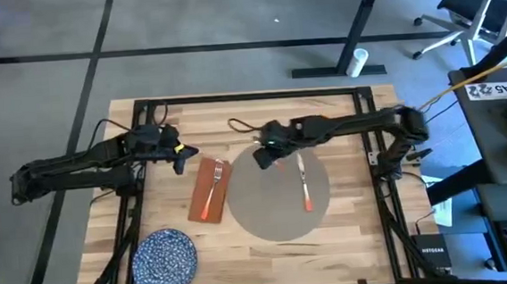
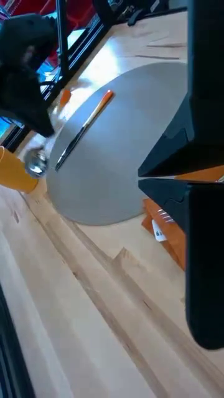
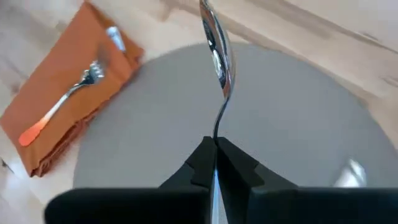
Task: Set table place
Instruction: Put the orange spoon on the gray mat
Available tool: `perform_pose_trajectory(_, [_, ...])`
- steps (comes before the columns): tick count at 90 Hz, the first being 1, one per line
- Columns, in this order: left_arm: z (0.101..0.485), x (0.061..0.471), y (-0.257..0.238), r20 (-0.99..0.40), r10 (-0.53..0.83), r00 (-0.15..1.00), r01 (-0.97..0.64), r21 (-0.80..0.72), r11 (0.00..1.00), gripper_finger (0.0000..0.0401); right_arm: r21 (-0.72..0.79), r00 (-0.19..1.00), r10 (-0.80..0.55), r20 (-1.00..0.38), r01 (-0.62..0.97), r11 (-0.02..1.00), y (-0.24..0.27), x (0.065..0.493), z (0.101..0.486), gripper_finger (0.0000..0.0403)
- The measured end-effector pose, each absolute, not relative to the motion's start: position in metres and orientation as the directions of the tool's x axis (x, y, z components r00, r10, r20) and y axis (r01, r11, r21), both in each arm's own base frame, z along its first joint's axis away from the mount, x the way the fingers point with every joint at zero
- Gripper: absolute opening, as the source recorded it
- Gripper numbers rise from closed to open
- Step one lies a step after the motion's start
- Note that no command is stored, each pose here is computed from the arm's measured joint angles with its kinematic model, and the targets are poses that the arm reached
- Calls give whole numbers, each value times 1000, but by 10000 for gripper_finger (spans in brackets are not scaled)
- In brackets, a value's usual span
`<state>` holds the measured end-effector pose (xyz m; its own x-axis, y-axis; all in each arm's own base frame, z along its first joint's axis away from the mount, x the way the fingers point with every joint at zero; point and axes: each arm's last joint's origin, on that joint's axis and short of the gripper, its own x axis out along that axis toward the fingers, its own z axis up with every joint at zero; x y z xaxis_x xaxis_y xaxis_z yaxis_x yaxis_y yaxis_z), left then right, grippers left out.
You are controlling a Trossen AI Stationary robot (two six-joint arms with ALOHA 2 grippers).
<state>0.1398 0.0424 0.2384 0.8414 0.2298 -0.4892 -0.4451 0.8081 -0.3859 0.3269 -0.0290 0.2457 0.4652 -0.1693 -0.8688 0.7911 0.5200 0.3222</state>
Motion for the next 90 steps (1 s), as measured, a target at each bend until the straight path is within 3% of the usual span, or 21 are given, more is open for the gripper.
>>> perform_pose_trajectory(34, [239,140,42,-488,230,842,-441,-378,814,0,437,498,-264,-826,862,258,16,230,222,0])
perform_pose_trajectory(90, [239,140,42,-485,230,844,-456,-422,783,0,553,545,-253,-800,832,45,63,172,131,0])
